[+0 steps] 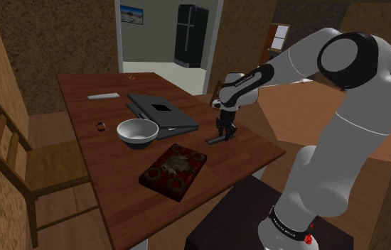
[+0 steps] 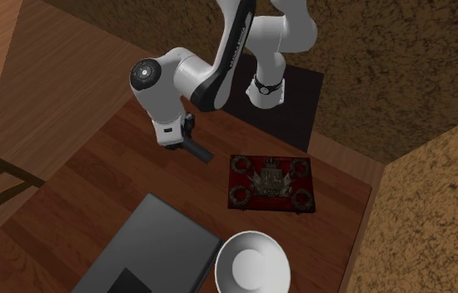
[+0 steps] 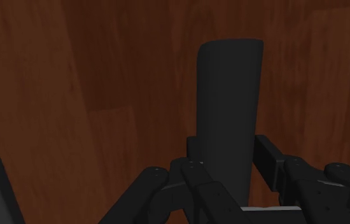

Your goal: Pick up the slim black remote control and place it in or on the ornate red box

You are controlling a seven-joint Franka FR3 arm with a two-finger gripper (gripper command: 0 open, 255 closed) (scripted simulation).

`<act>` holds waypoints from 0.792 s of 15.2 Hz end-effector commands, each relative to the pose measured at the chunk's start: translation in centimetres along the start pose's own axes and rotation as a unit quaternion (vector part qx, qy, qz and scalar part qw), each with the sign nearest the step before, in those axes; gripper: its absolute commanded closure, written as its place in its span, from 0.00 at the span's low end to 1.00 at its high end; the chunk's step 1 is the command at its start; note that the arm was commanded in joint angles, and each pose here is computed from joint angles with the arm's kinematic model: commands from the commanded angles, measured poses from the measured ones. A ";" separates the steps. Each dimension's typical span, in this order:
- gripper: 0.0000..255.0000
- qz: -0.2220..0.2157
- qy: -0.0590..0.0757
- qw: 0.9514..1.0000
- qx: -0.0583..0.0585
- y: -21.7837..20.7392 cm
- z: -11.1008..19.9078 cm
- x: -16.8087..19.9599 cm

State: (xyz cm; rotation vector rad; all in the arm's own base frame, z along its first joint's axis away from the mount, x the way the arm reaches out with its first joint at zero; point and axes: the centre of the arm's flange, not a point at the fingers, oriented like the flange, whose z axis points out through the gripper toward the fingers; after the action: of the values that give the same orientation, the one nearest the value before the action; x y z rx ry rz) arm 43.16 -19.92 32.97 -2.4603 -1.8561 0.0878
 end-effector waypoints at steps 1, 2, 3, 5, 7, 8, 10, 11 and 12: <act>1.00 0.000 0.000 1.000 0.000 0.0 -1.1 -0.1; 1.00 0.000 0.000 1.000 0.000 0.0 -1.6 -0.1; 1.00 0.000 0.000 1.000 0.000 -0.1 -2.2 -0.1; 1.00 0.000 0.000 1.000 0.000 -0.2 -3.2 -0.1; 1.00 0.000 0.000 1.000 0.000 -0.2 -4.3 -0.1; 1.00 0.000 0.000 1.000 0.000 -0.3 -4.8 -0.1; 1.00 0.000 0.000 1.000 0.000 -0.4 -5.8 -0.1; 1.00 0.000 0.000 1.000 0.000 -0.4 -6.4 -0.1; 1.00 0.000 0.000 1.000 0.000 -0.4 -6.6 -0.1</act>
State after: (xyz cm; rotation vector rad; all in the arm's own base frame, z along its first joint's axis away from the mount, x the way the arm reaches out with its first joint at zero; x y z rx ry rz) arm 43.23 -20.03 39.17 -2.4603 -1.8564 0.0881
